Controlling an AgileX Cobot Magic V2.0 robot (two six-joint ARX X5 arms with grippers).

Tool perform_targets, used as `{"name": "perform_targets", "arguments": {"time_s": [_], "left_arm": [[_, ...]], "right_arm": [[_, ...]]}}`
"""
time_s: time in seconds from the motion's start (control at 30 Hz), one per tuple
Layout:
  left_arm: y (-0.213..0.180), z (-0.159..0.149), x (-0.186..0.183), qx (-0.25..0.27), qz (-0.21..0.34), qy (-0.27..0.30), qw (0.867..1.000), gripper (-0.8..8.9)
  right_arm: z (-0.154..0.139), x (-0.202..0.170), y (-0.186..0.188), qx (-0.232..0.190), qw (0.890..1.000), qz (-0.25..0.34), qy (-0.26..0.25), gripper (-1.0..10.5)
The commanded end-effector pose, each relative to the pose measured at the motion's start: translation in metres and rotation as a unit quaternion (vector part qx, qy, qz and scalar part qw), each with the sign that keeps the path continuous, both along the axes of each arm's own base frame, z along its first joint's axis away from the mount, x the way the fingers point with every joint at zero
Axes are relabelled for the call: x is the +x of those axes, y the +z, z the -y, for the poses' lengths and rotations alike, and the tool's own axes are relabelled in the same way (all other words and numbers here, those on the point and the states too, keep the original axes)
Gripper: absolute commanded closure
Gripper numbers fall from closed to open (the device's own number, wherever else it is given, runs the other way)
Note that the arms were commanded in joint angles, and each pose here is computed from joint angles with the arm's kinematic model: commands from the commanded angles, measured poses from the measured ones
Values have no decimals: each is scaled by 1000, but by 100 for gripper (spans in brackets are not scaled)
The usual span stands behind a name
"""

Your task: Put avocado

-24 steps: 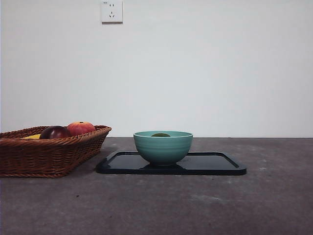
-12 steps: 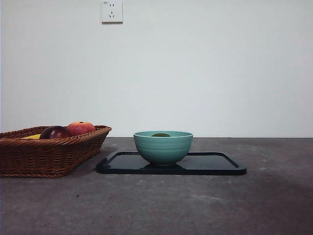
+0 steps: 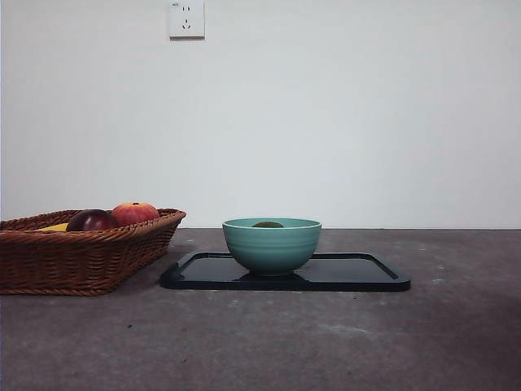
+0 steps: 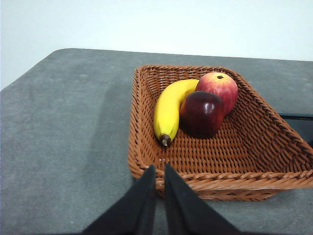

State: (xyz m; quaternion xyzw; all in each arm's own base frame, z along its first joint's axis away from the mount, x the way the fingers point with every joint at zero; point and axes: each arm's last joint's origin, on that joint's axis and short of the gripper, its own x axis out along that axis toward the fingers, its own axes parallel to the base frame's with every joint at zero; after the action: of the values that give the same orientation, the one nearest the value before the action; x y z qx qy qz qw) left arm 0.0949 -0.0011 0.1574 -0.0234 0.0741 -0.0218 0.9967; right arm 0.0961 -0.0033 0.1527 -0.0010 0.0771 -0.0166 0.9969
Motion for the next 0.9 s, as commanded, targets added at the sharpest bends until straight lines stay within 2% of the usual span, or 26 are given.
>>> {"name": "perform_targets", "arguments": {"time_s": [0.03,0.17,0.9], "left_arm": [[-5,0,1,1,-1,2,1000,787],[-5,0,1,1,-1,2,1000,787],[-5,0,1,1,-1,2,1000,787]], "right_arm": [[0,0,-1,-5,1000,4,1,930],[0,0,-3,-4,1000,-10,2,930],[0,0,-1,-1,1000,2,0,930]]}}
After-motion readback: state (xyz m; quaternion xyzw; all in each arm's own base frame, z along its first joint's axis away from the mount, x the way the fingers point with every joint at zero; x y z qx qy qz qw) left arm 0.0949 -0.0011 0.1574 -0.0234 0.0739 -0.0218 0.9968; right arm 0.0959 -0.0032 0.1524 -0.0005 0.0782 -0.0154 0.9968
